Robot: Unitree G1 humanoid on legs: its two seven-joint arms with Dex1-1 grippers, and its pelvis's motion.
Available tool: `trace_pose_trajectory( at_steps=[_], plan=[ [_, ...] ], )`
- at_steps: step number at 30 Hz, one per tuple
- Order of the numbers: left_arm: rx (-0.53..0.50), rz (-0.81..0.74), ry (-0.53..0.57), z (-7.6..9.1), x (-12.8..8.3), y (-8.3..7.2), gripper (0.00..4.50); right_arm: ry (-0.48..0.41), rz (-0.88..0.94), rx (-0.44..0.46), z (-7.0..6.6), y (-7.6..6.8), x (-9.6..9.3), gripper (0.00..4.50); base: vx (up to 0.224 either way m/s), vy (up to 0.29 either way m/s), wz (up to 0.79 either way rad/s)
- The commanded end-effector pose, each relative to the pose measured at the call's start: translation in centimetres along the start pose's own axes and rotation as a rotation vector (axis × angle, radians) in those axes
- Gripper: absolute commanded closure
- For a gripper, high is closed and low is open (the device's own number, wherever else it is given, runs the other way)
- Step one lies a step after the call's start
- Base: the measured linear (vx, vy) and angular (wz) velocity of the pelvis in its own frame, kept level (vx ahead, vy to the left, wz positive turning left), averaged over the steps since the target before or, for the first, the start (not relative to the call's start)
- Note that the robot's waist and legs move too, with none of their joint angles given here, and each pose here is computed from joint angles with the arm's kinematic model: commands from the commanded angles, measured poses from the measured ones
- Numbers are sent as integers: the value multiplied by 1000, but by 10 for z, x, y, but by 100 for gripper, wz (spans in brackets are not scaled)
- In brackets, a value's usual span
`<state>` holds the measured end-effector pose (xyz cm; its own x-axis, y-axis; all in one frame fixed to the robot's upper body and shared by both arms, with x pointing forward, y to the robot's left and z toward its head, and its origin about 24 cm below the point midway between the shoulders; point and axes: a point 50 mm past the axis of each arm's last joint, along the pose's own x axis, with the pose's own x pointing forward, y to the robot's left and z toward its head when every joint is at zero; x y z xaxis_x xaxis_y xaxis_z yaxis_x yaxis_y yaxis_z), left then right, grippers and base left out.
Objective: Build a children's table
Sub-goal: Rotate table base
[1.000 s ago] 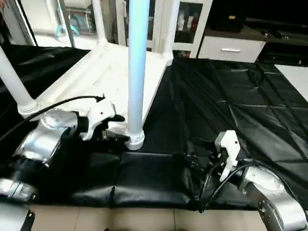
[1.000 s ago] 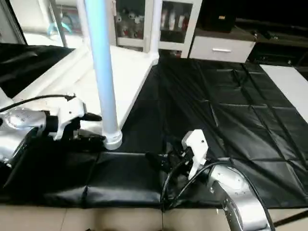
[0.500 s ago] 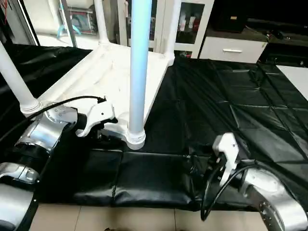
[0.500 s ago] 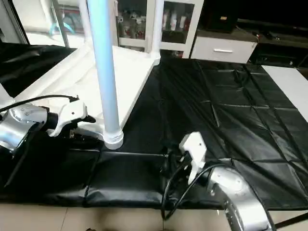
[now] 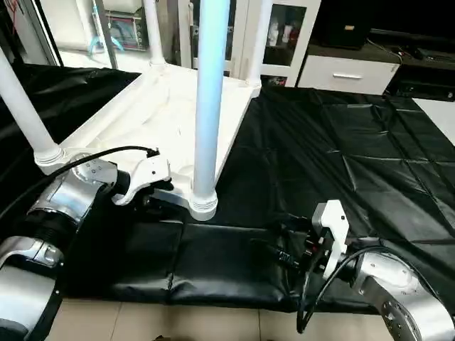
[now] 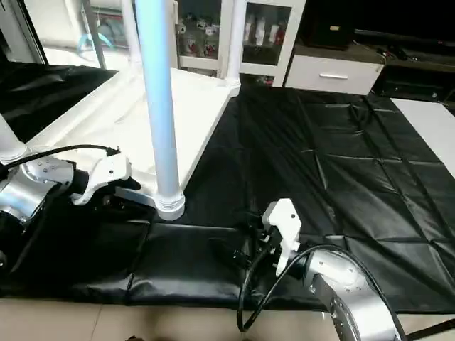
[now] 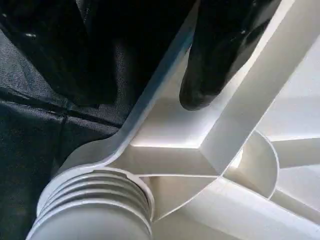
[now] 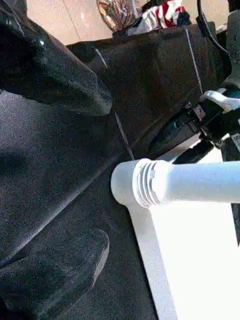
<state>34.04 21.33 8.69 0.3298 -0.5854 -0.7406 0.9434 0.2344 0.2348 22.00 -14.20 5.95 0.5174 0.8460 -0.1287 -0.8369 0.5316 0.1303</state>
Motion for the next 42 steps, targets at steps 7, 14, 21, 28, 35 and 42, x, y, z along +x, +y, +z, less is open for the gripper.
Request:
trace_pose_trajectory(
  at_steps=[7, 14, 21, 28, 35, 42],
  plan=[
    [73, -32, 142, -4, 9, -4, 242, -15, -23, -29, 6, -5, 0, 52, 0, 0, 0],
    [-26, -57, 117, -3, 14, -15, 308, -20, -33, -34, 7, -8, 0, 52, 0, 0, 0],
    [-182, 22, -19, 15, 27, -22, 345, -21, -36, -34, 7, -9, 0, 52, 0, 0, 0],
    [-329, 103, -16, 19, 43, -38, 375, -23, -41, -36, 7, -10, 1, 52, 0, 0, 0],
    [-335, 75, -9, 32, 54, -61, 402, -23, -54, -38, 6, -11, -1, 52, 0, 0, 0],
    [-192, 31, -76, 47, 55, -74, 429, -24, -60, -38, 6, -12, -2, 52, 0, 0, 0]
  ],
)
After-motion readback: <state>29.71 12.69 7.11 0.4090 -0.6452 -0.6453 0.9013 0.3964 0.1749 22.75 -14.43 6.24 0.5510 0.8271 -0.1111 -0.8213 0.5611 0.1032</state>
